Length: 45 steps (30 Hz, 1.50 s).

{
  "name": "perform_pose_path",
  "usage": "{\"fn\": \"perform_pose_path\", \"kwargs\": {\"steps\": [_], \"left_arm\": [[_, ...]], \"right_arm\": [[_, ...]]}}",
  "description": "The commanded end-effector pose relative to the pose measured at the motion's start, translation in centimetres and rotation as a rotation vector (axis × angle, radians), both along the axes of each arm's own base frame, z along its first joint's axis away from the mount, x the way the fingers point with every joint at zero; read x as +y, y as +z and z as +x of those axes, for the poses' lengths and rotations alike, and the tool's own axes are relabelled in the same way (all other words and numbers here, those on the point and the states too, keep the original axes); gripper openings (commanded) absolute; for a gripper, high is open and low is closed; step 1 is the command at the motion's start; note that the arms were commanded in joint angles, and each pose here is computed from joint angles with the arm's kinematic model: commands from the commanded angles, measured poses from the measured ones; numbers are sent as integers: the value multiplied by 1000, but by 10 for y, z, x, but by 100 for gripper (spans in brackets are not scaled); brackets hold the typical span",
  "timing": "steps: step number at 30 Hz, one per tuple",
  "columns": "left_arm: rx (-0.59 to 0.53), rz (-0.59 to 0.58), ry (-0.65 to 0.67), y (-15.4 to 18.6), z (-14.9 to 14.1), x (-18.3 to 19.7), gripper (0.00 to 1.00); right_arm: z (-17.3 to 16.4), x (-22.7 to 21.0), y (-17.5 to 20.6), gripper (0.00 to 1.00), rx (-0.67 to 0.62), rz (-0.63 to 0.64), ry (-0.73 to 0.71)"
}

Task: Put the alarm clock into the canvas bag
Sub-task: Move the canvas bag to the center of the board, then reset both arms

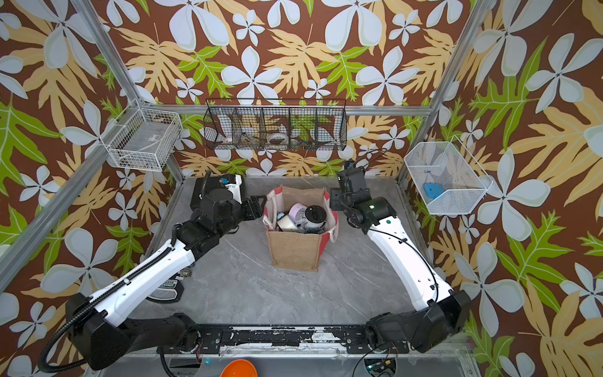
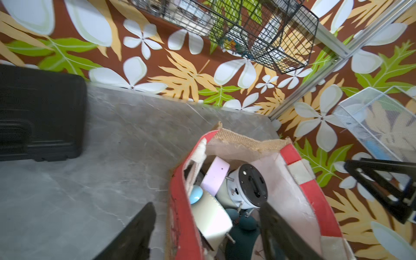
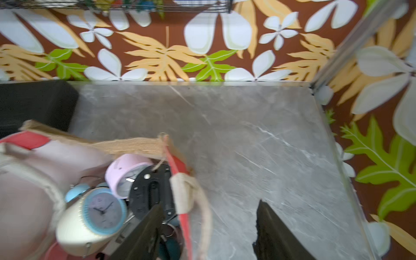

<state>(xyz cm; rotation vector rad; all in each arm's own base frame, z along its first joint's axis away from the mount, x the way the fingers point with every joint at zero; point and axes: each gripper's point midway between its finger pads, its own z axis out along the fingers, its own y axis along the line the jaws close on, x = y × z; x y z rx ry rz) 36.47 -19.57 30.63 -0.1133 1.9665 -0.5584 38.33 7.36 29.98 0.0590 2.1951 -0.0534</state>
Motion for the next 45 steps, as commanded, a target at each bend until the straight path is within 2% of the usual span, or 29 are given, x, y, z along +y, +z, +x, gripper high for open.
{"fn": "perform_pose_path", "kwargs": {"steps": [1, 4, 9, 14, 18, 19, 21, 26, 28, 31, 33, 37, 40, 42, 45], "left_arm": [[4, 163, 153, -17, 1, 43, 100], [28, 233, 261, -41, 1, 78, 100], [53, 341, 436, -86, -4, 131, 100], [23, 434, 591, -120, -13, 170, 100], [-47, 520, 625, -135, -15, 183, 100], [-31, 530, 621, -136, -13, 184, 100], [-75, 557, 605, -132, -8, 181, 100], [-223, 574, 553, -131, -6, 175, 100], [-246, 561, 532, -140, -7, 180, 100], [-249, 505, 536, -147, -8, 194, 100], [-317, 461, 479, -142, -12, 193, 100], [-378, 380, 475, -146, -22, 204, 100], [-383, 378, 431, -151, -19, 199, 100], [-345, 379, 421, -157, -17, 199, 100], [-363, 370, 453, -153, -19, 203, 100]], "right_arm": [[-2, -39, -13, 84, -34, -10, -97], [-7, -68, -47, 100, -21, -12, -184], [-16, -101, -100, 100, -17, -106, -296], [-20, -127, -151, 100, -31, -231, -405], [-14, -129, -187, 100, -37, -276, -392], [-12, -128, -194, 99, -48, -270, -380], [-9, -124, -201, 100, -92, -241, -369], [-17, -123, -186, 99, -235, -190, -380], [-27, -119, -178, 100, -308, -154, -350], [-34, -111, -165, 100, -405, -176, -267], [-33, -112, -168, 99, -414, -180, -262], [-18, -102, -178, 100, -380, -193, -195], [-10, -102, -182, 100, -353, -171, -175], [-9, -104, -184, 100, -347, -154, -171], [-16, -103, -185, 100, -376, -133, -157]]}}
